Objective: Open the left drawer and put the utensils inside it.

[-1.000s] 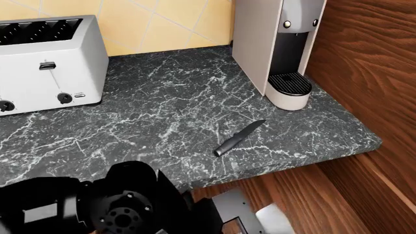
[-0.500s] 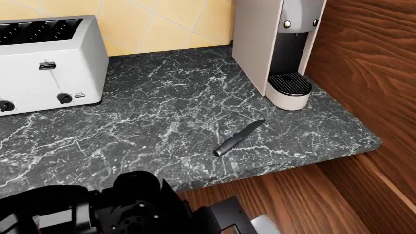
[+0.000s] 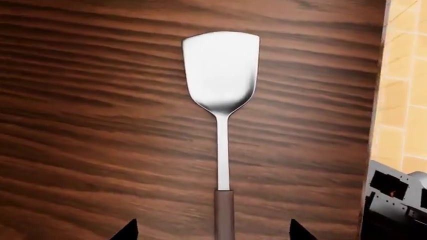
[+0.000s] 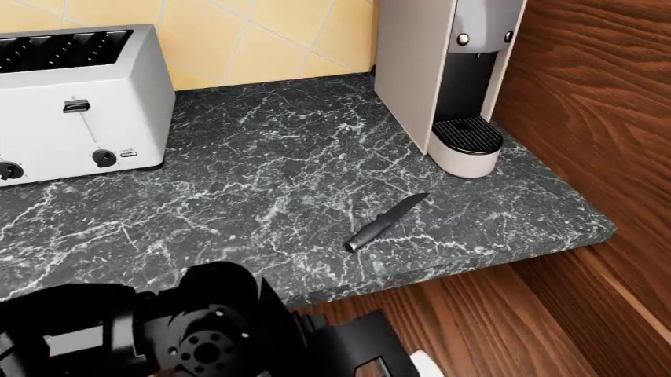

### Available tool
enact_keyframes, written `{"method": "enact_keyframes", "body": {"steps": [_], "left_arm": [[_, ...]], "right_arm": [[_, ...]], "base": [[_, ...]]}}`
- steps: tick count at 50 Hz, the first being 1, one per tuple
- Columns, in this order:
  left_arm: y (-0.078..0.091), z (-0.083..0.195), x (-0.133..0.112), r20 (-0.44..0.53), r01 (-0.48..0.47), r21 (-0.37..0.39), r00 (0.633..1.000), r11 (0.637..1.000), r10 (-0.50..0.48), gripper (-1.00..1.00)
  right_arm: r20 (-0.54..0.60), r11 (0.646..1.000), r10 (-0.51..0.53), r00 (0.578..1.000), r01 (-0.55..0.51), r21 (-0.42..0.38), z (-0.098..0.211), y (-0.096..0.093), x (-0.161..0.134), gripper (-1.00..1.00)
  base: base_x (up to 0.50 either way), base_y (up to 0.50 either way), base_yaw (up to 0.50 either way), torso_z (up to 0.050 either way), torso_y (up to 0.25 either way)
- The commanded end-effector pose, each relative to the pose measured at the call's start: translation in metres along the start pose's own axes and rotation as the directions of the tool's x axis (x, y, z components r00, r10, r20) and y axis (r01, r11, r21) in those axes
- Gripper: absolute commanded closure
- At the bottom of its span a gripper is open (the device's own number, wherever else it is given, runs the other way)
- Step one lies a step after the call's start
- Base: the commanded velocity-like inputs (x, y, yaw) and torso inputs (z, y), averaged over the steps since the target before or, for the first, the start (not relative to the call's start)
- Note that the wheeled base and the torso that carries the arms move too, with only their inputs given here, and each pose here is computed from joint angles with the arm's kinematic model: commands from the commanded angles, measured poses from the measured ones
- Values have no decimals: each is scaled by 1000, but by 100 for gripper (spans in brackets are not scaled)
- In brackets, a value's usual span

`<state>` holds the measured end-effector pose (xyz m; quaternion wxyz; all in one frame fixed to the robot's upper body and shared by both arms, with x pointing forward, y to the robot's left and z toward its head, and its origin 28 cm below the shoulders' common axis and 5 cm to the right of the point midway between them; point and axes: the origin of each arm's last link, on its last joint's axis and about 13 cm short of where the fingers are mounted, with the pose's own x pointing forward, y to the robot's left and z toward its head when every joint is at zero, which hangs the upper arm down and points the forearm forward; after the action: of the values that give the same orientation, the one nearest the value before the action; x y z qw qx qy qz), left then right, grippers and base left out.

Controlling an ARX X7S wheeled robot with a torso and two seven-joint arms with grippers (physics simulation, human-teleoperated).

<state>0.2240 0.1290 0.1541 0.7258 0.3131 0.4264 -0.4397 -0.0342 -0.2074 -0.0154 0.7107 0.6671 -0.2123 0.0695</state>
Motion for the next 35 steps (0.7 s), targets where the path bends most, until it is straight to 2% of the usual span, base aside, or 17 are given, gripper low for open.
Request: {"method": "enact_keyframes", "body": {"steps": [1,11,23,35], "left_arm": [[-5,6,-24,30,-31,33,999,999,30,-100],[-12,8,-50,63,-66,48,996,997,63,-100],[-23,21,-102,154,-140,93,980,986,124,-100],[-14,38,-149,285,-219,65,939,973,193,-100]], "right_arm": [[-1,1000,1,1000,-1,-1,0,0,0,-100],[-5,1000,-3,1000,3,-3,-2,-1,0,-100],[-8,1000,-3,1000,3,-2,-2,-1,1,-100],[-12,1000,0,1000,0,-1,-3,0,2,-100]], "base": [[0,0,0,0,0],[0,0,0,0,0],[0,0,0,0,0],[0,0,0,0,0]]}}
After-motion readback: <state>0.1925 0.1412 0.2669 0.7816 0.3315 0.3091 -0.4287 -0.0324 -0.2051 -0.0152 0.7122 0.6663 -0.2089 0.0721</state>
